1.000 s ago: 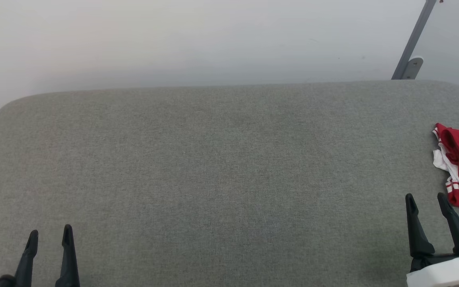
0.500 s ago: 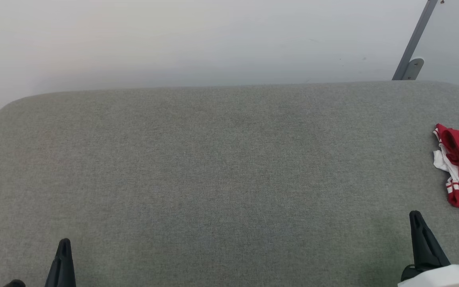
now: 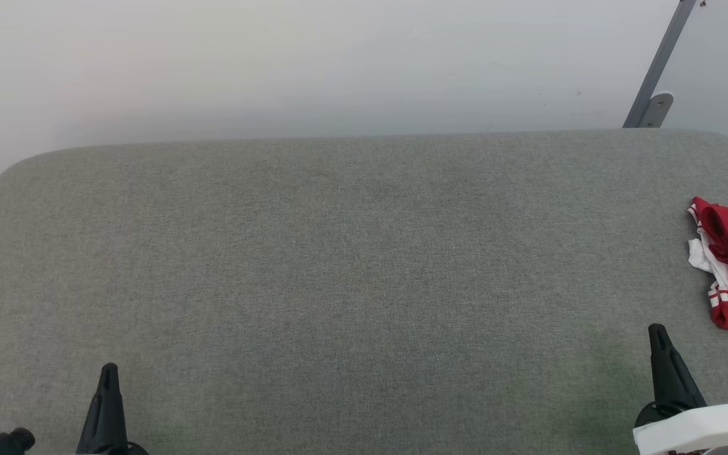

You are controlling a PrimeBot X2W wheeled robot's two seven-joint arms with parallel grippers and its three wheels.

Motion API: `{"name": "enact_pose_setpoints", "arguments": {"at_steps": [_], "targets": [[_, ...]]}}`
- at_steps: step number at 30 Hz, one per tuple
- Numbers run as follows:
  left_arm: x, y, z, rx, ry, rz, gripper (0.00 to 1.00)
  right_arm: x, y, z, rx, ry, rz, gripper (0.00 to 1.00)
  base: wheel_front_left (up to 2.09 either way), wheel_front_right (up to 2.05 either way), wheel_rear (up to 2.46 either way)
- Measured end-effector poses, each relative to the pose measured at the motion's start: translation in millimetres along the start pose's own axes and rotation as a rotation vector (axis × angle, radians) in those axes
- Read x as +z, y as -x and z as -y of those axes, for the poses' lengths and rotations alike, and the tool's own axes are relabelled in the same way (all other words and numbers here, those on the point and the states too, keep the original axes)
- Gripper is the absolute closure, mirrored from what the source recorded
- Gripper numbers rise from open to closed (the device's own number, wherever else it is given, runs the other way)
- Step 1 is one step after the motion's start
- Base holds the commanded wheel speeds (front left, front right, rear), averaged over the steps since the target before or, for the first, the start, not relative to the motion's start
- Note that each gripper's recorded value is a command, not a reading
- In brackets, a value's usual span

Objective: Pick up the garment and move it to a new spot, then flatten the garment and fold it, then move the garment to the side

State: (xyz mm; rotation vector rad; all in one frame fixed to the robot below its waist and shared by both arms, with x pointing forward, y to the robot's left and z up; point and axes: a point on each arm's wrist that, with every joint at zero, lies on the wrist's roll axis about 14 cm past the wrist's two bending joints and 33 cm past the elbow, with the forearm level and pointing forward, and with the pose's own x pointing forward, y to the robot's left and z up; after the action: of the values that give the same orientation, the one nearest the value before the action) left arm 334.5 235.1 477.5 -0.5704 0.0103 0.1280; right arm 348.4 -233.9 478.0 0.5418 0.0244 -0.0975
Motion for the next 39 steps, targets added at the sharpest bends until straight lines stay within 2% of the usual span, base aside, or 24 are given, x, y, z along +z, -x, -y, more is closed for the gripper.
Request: {"name": "enact_pose_setpoints", "arguments": {"at_steps": [18,39], "targets": [[-2.0,-12.6,6.7,0.008,0.25,-0.018,1.0,-0.1,-9.4,-6.2,-0.013,-0.256,-0.011,1.0,0.0,0.0,0.0],[-3.0,-24.5,16.8,-0.003,0.484,-0.039,1.0,-0.7,-17.6,-14.6,-0.008,-0.502,-0.024,1.0,0.0,0.0,0.0]]}}
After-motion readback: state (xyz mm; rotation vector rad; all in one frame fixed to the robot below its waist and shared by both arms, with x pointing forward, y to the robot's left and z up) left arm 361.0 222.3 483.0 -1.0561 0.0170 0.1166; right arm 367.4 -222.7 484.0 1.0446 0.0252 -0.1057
